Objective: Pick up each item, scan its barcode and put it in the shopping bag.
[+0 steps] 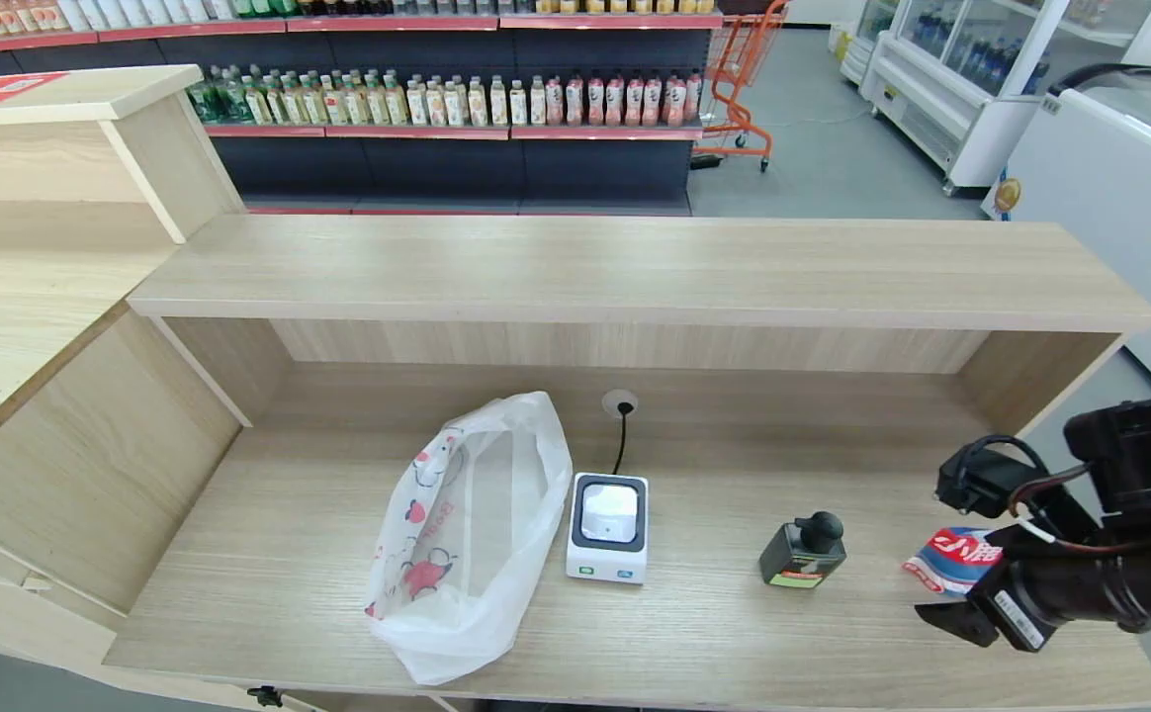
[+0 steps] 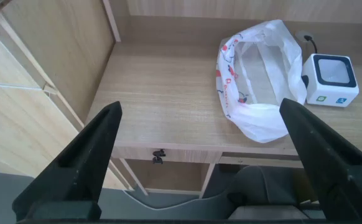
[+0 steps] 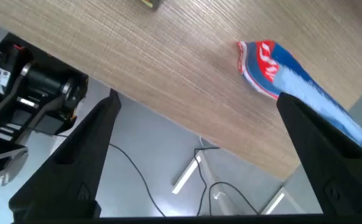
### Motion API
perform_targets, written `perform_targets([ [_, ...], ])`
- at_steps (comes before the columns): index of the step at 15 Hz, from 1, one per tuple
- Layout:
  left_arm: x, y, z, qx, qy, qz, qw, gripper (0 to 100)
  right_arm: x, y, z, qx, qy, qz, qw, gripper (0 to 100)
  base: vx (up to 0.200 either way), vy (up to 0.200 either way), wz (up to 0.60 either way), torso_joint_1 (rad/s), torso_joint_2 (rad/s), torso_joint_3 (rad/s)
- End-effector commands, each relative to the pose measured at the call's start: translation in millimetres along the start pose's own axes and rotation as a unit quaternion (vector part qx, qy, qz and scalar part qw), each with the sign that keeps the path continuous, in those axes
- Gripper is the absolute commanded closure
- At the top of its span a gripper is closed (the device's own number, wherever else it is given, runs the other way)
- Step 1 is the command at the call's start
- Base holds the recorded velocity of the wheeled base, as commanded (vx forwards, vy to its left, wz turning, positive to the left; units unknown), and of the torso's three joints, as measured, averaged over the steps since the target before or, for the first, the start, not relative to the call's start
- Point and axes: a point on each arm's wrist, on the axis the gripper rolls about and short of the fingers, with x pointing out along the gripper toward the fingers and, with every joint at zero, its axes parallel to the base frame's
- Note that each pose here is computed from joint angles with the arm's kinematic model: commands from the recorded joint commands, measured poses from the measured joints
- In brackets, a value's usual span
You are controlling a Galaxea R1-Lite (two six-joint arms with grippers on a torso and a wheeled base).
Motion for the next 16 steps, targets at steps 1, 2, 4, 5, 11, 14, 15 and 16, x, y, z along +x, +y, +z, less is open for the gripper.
perform_targets([
  [1,0,0.0,0.0,0.001,0.0,0.0,1.0,0,56,7,-1,-0.035,0.038,0.034,0.998,0,0.0,0.0,0.0,0.0,0.0,0.0],
  [2,0,0.0,0.0,0.0,0.0,0.0,1.0,0,68,11,2,-0.05,0.028,0.037,0.998,0,0.0,0.0,0.0,0.0,0.0,0.0],
  [4,0,0.0,0.0,0.001,0.0,0.0,1.0,0,88,19,10,-0.067,0.01,0.039,0.997,0,0.0,0.0,0.0,0.0,0.0,0.0],
  [5,0,0.0,0.0,0.0,0.0,0.0,1.0,0,95,23,15,-0.076,0.005,0.043,0.996,0,0.0,0.0,0.0,0.0,0.0,0.0],
  [11,0,0.0,0.0,0.0,0.0,0.0,1.0,0,130,27,47,-0.093,-0.048,0.065,0.992,0,0.0,0.0,0.0,0.0,0.0,0.0],
  [14,0,0.0,0.0,0.0,0.0,0.0,1.0,0,143,33,58,-0.101,-0.067,0.088,0.989,0,0.0,0.0,0.0,0.0,0.0,0.0],
  [15,0,0.0,0.0,0.001,0.0,0.0,1.0,0,144,34,60,-0.103,-0.072,0.092,0.988,0,0.0,0.0,0.0,0.0,0.0,0.0],
  [16,0,0.0,0.0,0.0,0.0,0.0,1.0,0,147,35,62,-0.104,-0.086,0.101,0.986,0,0.0,0.0,0.0,0.0,0.0,0.0],
])
